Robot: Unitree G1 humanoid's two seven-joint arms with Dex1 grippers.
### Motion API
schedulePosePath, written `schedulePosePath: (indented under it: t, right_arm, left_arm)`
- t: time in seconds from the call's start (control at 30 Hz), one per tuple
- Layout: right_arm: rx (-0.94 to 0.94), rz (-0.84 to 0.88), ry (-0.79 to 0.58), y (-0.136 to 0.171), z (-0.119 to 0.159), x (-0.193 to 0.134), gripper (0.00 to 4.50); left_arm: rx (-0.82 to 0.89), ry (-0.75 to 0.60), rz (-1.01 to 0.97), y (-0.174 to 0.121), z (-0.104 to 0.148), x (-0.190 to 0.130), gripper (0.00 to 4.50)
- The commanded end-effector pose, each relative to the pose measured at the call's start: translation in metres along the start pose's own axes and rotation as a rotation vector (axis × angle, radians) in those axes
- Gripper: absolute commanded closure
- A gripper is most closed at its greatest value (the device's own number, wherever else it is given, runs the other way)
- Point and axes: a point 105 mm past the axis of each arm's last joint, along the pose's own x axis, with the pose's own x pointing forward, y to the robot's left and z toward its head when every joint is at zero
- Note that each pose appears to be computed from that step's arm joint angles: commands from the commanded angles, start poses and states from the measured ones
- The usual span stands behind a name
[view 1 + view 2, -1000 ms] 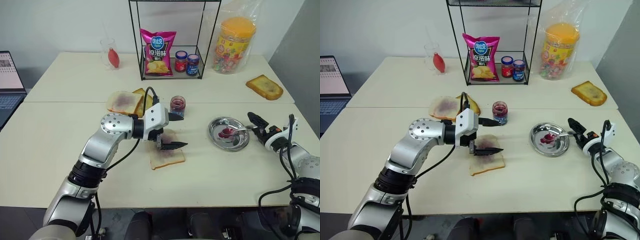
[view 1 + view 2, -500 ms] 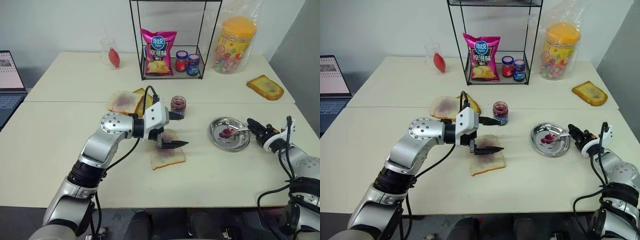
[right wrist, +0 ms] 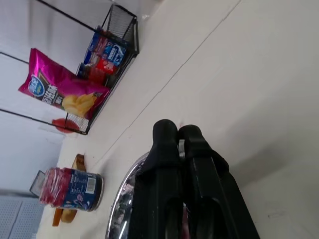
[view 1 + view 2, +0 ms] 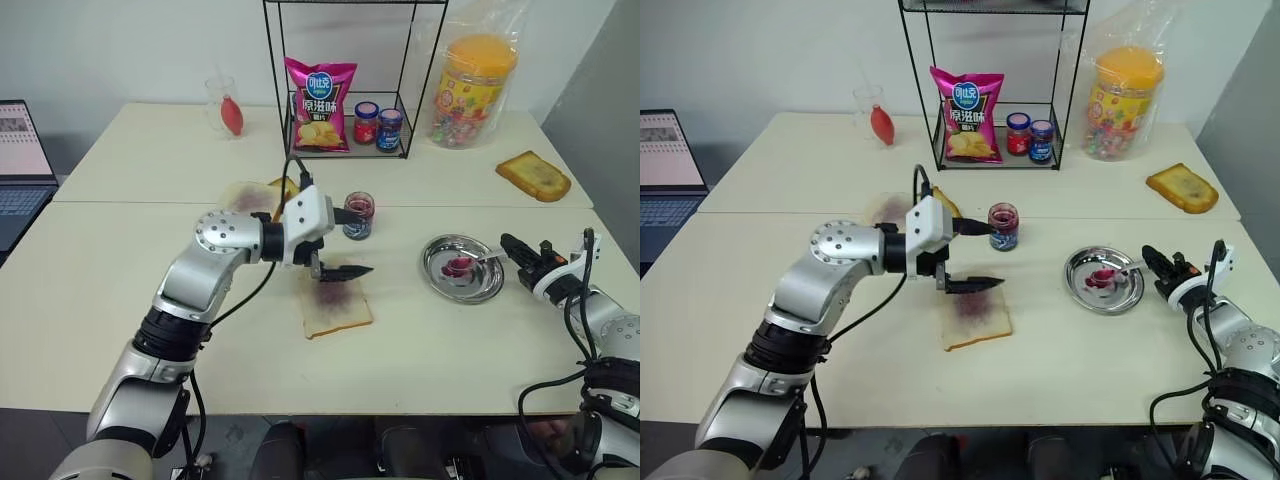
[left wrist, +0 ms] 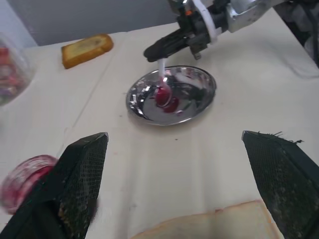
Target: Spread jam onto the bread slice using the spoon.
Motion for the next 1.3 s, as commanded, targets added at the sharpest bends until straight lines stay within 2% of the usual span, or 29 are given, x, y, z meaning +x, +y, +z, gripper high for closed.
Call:
schedulePosePath:
  t: [0.03, 0.17, 0.3, 0.53, 0.87, 1.17, 1.3]
  right_arm:
    - [-0.080, 0.126, -0.072, 0.050, 0.033, -0.012, 4.50]
    - [-0.134, 0.226, -0.094, 0.101, 0.043, -0.009, 4.50]
    - [-0.185, 0.310, -0.073, 0.144, 0.033, 0.010, 4.50]
    - [-0.310, 0.402, -0.005, 0.204, 0.005, 0.051, 4.50]
    - [-0.440, 0.454, 0.057, 0.225, -0.024, 0.083, 4.50]
    - [-0.539, 0.492, 0.058, 0.238, -0.037, 0.103, 4.50]
    - [-0.697, 0.520, 0.059, 0.241, -0.047, 0.107, 4.50]
  left_arm:
    - [-0.012, -0.017, 0.062, 0.012, 0.005, -0.022, 0.00]
    - [-0.119, -0.019, 0.210, 0.032, -0.005, -0.052, 0.00]
    - [-0.176, -0.007, 0.321, 0.038, -0.019, -0.068, 0.00]
    - [-0.252, -0.019, 0.415, 0.023, -0.033, -0.067, 0.00]
    - [-0.260, -0.002, 0.484, 0.015, -0.035, -0.074, 0.00]
    - [-0.257, -0.009, 0.494, 0.016, -0.033, -0.070, 0.00]
    - [-0.256, -0.010, 0.497, 0.018, -0.032, -0.070, 0.00]
